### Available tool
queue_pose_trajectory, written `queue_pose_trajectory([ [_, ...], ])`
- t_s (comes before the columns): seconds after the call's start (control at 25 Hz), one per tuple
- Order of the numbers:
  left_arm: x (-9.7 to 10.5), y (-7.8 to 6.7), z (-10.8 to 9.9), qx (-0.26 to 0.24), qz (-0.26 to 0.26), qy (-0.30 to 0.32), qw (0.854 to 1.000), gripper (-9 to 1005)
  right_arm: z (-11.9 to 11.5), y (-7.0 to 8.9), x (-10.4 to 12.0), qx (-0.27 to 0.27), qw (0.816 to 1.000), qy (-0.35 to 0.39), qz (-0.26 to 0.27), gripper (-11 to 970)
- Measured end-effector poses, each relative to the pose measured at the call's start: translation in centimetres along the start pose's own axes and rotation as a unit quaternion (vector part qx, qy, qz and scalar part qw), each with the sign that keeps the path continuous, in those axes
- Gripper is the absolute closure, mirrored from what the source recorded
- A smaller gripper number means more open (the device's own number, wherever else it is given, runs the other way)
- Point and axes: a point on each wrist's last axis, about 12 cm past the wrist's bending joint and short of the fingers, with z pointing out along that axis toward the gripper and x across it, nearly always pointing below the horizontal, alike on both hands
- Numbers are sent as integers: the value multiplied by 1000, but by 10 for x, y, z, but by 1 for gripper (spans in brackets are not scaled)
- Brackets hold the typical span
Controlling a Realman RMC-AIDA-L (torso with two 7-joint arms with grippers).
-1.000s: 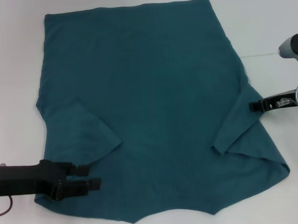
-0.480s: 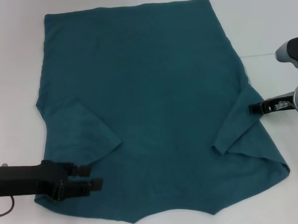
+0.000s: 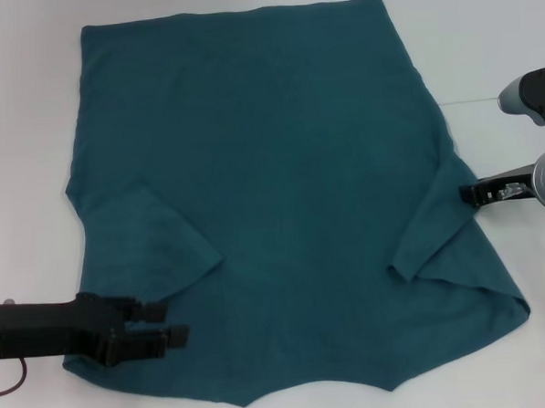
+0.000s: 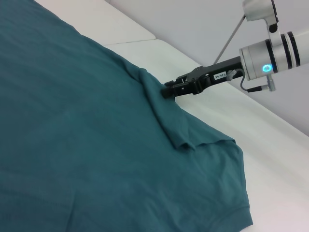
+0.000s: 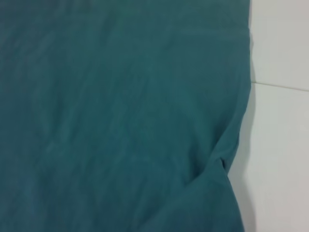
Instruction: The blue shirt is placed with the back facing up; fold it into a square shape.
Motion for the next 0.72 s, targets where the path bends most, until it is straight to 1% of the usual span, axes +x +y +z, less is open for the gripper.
queue_pose_trajectory([
  [0.24, 0, 1, 0, -5, -1, -1, 1000, 391, -1, 1, -3, -4, 1000, -8, 9, 733],
  [0.48, 0, 2, -1, -7, 0, -1, 1000, 391, -5, 6, -12, -31, 999, -21, 28, 940],
  [0.72, -1, 2, -2, -8, 1, 0, 1000, 391, -8, 14, -23, -57, 997, -30, 34, 939],
])
